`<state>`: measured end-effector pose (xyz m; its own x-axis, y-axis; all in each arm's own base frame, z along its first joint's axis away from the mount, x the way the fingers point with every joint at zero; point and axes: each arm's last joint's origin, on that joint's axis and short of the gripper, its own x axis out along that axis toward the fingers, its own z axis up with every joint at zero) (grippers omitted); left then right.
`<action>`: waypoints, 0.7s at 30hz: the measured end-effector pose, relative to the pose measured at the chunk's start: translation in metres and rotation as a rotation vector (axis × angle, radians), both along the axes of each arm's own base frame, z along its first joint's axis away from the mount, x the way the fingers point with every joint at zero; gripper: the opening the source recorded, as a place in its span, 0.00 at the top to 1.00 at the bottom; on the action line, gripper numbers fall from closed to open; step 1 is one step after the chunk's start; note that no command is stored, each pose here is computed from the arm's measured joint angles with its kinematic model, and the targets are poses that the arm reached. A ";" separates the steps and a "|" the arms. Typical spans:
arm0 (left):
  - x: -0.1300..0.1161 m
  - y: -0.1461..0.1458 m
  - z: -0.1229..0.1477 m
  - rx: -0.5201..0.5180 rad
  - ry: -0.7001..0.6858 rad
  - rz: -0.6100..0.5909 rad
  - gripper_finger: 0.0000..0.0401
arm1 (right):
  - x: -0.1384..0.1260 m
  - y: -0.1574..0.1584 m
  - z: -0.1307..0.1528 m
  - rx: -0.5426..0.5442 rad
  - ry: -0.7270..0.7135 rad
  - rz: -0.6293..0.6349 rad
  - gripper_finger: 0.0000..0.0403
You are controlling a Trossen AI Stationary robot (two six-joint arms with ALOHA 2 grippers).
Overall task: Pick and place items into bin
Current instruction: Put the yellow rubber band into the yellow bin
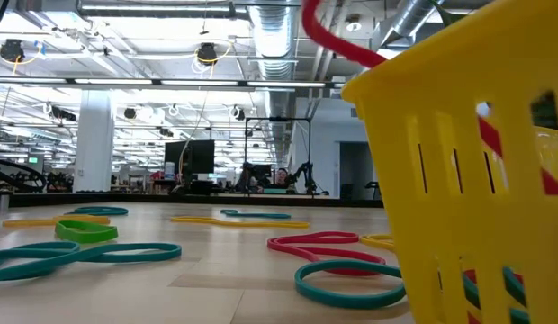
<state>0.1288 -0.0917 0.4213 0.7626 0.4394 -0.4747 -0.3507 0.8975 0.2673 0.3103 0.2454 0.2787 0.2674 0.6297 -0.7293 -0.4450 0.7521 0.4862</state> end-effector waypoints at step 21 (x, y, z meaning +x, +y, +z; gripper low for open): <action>0.000 0.000 0.000 -0.029 -0.013 0.012 1.00 | 0.004 0.000 -0.002 0.029 0.045 -0.095 0.97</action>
<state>0.1290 -0.0920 0.4213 0.7634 0.4349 -0.4775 -0.3646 0.9005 0.2371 0.3146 0.2456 0.2770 0.2942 0.6239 -0.7240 -0.3492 0.7753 0.5263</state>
